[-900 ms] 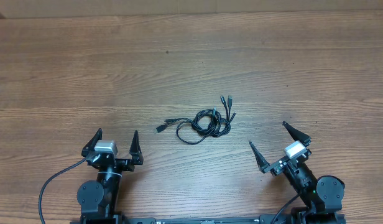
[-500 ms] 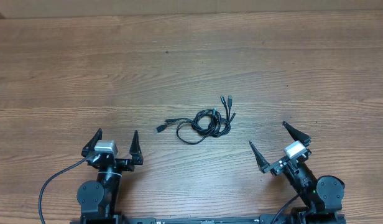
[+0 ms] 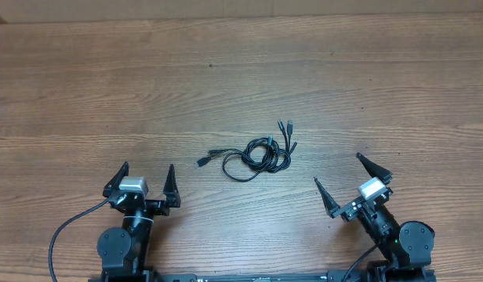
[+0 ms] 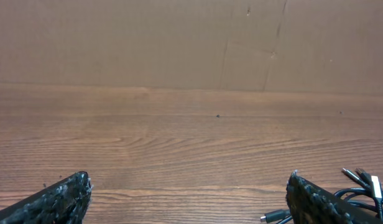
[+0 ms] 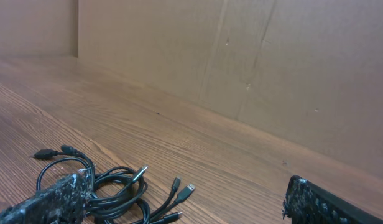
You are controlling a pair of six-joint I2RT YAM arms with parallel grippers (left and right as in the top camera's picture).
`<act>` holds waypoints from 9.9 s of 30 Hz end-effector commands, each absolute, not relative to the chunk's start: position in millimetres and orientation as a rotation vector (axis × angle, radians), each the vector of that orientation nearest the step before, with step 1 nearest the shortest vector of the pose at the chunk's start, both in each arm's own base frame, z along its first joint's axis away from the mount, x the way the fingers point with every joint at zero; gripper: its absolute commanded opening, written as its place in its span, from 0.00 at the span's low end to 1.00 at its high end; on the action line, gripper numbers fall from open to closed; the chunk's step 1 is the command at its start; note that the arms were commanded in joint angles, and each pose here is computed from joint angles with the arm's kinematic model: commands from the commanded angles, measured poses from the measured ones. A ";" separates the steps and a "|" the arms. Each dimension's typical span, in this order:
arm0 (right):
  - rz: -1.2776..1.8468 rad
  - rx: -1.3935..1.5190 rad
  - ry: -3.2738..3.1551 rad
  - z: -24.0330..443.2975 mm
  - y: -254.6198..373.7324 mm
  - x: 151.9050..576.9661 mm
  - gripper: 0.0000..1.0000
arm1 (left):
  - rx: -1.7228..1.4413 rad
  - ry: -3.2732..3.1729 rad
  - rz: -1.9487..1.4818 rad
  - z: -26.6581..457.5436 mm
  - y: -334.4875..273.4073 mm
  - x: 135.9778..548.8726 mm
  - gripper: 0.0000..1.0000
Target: Untangle cables
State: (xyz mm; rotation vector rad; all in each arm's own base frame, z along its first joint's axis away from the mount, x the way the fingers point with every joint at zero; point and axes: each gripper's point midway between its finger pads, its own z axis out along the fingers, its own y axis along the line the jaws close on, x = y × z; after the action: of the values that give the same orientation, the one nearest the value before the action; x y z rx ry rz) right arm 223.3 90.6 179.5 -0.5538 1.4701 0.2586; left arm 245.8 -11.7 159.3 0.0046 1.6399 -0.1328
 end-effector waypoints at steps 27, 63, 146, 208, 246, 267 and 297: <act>0.253 -0.546 1.474 176.7 88.9 224.2 1.00 | -0.003 1.638 -0.113 158.4 -7.8 245.8 1.00; 0.253 -0.546 1.474 176.7 88.9 224.2 1.00 | -0.003 1.638 -0.113 158.5 -7.8 245.8 1.00; 0.252 -0.546 1.473 176.8 88.9 224.2 1.00 | 0.377 2.042 -0.333 282.9 -59.3 259.9 1.00; 0.252 -0.546 1.473 176.8 88.9 224.2 1.00 | 1.149 2.504 -0.483 98.4 -227.9 356.4 1.00; 0.253 -0.546 1.474 176.7 88.9 224.2 1.00 | 1.208 2.593 -0.377 14.5 -228.1 374.0 0.83; 0.252 -0.546 1.473 176.8 88.9 224.2 1.00 | 1.225 2.553 -0.377 15.8 -242.2 374.4 0.76; 0.253 -0.546 1.474 176.7 88.9 224.2 1.00 | 1.241 2.585 -0.432 4.2 -241.9 360.5 0.50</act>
State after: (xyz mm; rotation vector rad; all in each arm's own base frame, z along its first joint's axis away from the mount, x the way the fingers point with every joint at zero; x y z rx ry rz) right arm 223.4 90.4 179.6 -0.5530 1.4700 0.2582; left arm 369.5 -240.5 13.0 1.2212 2.5632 -0.3895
